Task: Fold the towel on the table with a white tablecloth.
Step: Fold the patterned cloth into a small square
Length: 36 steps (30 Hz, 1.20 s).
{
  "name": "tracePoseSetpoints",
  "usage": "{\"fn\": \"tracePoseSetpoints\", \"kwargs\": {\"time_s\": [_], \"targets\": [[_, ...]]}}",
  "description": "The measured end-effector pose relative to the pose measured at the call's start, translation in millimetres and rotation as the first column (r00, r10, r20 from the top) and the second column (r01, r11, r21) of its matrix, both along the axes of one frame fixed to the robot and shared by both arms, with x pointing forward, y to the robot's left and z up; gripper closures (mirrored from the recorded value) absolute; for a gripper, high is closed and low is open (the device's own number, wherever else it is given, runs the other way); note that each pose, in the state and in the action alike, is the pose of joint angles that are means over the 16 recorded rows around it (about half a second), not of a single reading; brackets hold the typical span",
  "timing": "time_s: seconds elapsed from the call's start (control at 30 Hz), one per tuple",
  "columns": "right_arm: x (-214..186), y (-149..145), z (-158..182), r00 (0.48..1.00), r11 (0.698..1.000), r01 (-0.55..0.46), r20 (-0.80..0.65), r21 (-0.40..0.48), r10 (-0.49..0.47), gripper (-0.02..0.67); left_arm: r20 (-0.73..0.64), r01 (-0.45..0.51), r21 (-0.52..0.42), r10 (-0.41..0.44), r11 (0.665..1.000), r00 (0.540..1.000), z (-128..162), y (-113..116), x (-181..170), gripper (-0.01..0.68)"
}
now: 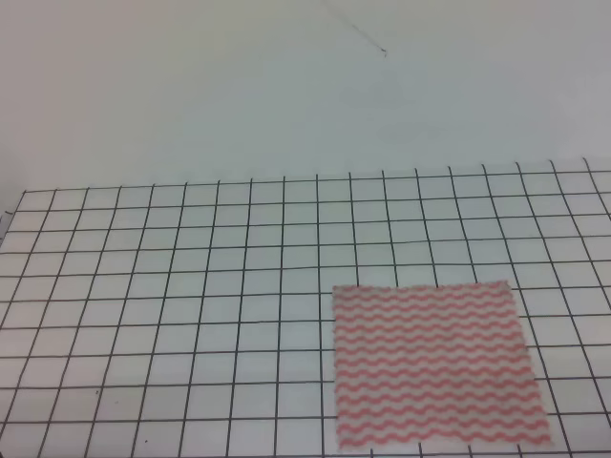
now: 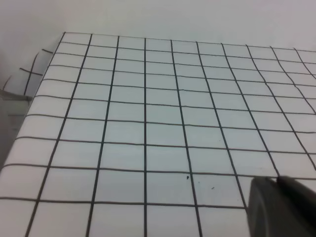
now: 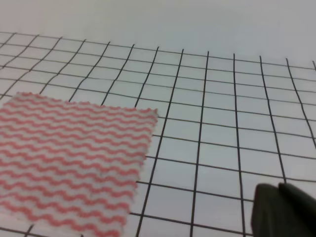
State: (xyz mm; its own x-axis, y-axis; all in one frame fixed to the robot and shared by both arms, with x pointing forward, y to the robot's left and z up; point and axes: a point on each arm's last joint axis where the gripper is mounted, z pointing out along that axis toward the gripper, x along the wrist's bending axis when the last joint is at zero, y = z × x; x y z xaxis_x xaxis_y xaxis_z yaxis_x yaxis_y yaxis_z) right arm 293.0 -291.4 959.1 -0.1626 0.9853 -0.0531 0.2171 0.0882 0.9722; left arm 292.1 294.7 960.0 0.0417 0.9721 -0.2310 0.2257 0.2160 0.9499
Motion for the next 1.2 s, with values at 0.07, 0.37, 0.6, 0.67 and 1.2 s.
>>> {"fn": "tracePoseSetpoints", "kwargs": {"time_s": [0.07, 0.37, 0.6, 0.67, 1.2], "targets": [[0, 0, 1, 1.0, 1.0, 0.0, 0.006, 0.025, 0.0, 0.652, 0.009, 0.001, -0.028, -0.001, 1.0, 1.0, 1, -1, 0, 0.674], [1, 4, 12, 0.997, 0.949, -0.008, 0.078, 0.314, -0.017, 0.652, 0.051, 0.011, -0.23, 0.0, 0.973, 0.999, 7, -4, 1, 0.674], [2, 4, 23, 0.99, 0.831, -0.028, 0.133, 0.556, -0.056, 0.652, 0.084, 0.024, -0.52, 0.023, 0.854, 0.996, 14, -7, 1, 0.674], [2, 4, 25, 0.988, 0.806, -0.031, 0.139, 0.592, -0.064, 0.652, 0.085, 0.027, -0.592, 0.029, 0.805, 0.996, 16, -8, 1, 0.674], [1, 5, 21, 0.993, 0.842, -0.024, 0.108, 0.54, -0.041, 0.652, 0.087, 0.058, -0.65, -0.002, 0.758, 0.996, 17, -11, 1, 0.674]]}}
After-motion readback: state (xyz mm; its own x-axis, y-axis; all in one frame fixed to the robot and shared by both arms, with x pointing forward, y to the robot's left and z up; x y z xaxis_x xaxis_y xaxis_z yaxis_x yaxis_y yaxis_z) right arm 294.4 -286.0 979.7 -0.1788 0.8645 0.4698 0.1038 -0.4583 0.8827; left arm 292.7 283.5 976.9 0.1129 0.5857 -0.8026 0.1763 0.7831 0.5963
